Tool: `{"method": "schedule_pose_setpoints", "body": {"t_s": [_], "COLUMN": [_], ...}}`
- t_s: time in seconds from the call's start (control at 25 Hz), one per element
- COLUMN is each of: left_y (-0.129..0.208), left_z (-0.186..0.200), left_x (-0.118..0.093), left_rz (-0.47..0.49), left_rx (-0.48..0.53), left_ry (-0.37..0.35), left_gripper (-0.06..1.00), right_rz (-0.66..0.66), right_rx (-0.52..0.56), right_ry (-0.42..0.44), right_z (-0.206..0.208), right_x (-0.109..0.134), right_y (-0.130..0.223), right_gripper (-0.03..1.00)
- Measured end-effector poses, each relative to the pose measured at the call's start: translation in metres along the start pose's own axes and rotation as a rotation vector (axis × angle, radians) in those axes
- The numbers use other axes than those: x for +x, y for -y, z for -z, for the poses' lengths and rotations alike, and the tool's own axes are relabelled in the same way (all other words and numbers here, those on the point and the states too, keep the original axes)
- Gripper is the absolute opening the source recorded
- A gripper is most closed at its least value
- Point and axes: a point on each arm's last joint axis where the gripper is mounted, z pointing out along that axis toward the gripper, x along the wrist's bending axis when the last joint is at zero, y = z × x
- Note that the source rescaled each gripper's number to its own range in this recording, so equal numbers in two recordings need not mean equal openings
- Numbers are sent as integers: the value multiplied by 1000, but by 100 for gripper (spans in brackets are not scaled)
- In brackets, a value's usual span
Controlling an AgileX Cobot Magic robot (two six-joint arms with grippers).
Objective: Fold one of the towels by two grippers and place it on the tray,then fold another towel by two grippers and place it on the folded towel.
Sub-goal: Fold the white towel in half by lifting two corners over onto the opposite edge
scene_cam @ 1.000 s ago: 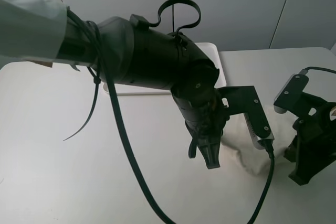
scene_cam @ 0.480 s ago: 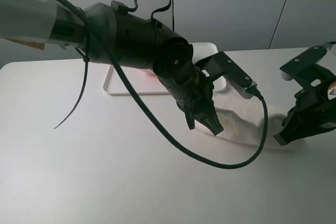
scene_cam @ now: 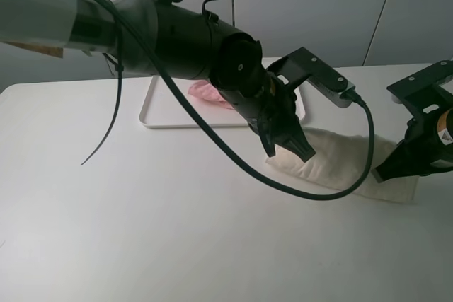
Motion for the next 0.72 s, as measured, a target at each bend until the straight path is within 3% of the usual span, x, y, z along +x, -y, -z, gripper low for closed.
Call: {"method": "schedule_pose_setpoints", "body": {"t_s": [0.32,0.56,0.64,0.72], "left_y": [-1,1,2,3], "left_z": [-3,-6,-6,-6], "left_x": [12,19,21,23], "left_rz": [27,79,85,90], "left_rx": [-35,-33,-29,-25], "left_ry": [-19,-28,-31,-32], "left_gripper": [0,2,10,33], "right_rz": [-65,-80,-57,-19], "right_rx": [-94,-127,-143,-174], "right_ry": [83,91,85,63], "right_z": [-3,-3,-3,-3], "right_x": [-7,-8,-8,-5], "right_y": [-9,-12,-13,-16], "right_gripper": [0,1,9,33]}}
